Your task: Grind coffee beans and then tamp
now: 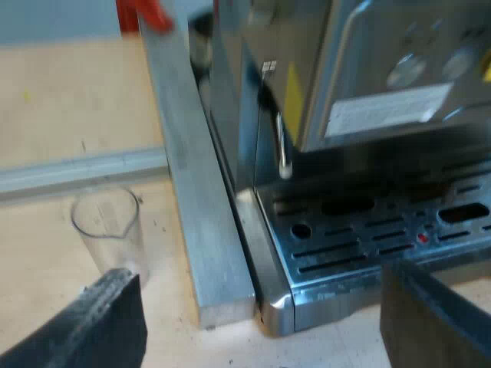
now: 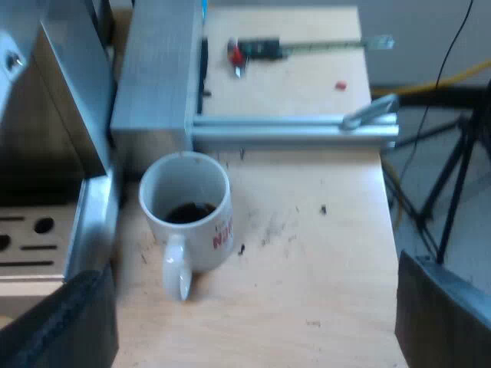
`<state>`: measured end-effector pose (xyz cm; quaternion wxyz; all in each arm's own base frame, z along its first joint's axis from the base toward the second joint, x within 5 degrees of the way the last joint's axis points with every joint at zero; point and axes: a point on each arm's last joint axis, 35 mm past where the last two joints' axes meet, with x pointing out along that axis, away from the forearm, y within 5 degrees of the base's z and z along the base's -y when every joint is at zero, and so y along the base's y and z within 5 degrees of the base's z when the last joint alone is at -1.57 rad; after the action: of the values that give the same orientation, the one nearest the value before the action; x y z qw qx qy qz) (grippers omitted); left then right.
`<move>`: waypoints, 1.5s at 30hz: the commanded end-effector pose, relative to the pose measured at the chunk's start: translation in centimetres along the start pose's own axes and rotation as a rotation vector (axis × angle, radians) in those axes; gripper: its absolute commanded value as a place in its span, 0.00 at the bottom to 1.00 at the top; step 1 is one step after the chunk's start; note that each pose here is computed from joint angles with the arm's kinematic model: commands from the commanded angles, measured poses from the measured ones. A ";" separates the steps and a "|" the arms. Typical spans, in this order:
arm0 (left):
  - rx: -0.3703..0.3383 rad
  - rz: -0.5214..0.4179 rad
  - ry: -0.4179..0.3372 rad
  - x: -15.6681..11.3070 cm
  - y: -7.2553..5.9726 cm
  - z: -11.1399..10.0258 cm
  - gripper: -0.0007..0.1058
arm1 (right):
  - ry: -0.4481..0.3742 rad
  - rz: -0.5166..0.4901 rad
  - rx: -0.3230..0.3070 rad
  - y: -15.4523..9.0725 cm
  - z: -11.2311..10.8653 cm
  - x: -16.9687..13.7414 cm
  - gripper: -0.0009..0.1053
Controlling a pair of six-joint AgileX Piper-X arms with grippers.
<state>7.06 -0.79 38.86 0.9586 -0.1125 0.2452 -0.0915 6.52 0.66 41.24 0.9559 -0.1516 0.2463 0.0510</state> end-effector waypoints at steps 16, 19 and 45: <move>0.136 -0.029 -0.221 -9.6 -1.1 -6.9 0.63 | -0.271 -0.078 0.032 0.4 -7.1 -10.2 0.72; 0.130 -0.026 -0.193 -9.6 -1.1 -7.2 0.63 | -0.286 -0.082 0.033 0.5 -7.9 -10.9 0.72; 0.079 -0.017 -0.271 -4.8 0.1 -6.7 0.63 | -0.277 -0.030 0.020 1.8 -8.6 -3.6 0.72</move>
<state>-1.61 -0.80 35.56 0.9849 -0.0845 0.1156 -0.0971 -1.37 -0.57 35.29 0.9835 -0.1337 0.1108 0.0497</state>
